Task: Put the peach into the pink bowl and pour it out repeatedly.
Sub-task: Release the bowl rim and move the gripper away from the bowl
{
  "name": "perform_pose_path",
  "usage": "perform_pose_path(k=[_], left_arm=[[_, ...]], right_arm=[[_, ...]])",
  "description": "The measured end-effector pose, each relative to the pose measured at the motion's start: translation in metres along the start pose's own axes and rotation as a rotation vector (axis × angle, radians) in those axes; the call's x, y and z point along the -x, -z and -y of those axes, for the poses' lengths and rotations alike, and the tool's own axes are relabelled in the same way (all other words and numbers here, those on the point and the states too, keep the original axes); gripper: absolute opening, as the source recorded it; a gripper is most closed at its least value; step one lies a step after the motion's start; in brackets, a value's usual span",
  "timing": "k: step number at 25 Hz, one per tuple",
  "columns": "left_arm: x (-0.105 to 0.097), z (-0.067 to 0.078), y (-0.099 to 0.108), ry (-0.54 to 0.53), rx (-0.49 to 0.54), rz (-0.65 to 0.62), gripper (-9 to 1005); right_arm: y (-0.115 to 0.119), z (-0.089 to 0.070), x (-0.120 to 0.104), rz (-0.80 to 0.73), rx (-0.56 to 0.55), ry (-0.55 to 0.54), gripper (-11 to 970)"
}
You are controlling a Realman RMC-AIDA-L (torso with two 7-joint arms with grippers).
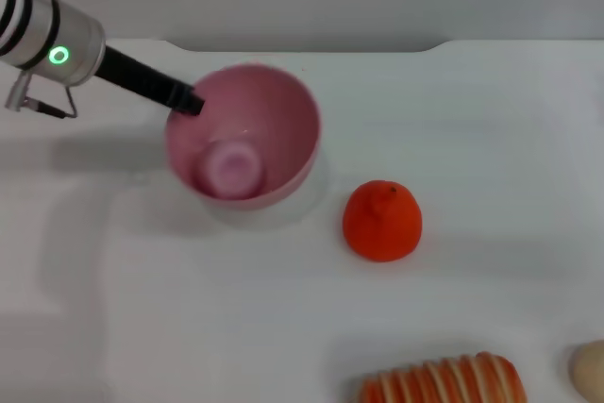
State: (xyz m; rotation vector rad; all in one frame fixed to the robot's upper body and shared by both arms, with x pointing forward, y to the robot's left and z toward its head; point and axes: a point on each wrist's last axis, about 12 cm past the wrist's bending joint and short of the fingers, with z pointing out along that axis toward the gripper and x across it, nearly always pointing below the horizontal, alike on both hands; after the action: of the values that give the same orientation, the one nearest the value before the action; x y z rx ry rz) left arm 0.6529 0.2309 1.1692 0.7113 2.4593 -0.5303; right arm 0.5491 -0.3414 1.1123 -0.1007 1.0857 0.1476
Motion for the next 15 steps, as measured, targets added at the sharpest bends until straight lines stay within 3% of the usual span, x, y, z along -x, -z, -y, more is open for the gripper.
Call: perform_pose_path(k=[8, 15], left_arm=[[-0.018, 0.003, 0.0, -0.07, 0.06, -0.198, 66], [-0.029, 0.003, -0.006, -0.049, 0.058, -0.209, 73]], right_arm=[[0.001, 0.012, -0.003, -0.02, -0.058, 0.02, 444], [-0.001, 0.011, -0.008, -0.044, -0.063, 0.024, 444]])
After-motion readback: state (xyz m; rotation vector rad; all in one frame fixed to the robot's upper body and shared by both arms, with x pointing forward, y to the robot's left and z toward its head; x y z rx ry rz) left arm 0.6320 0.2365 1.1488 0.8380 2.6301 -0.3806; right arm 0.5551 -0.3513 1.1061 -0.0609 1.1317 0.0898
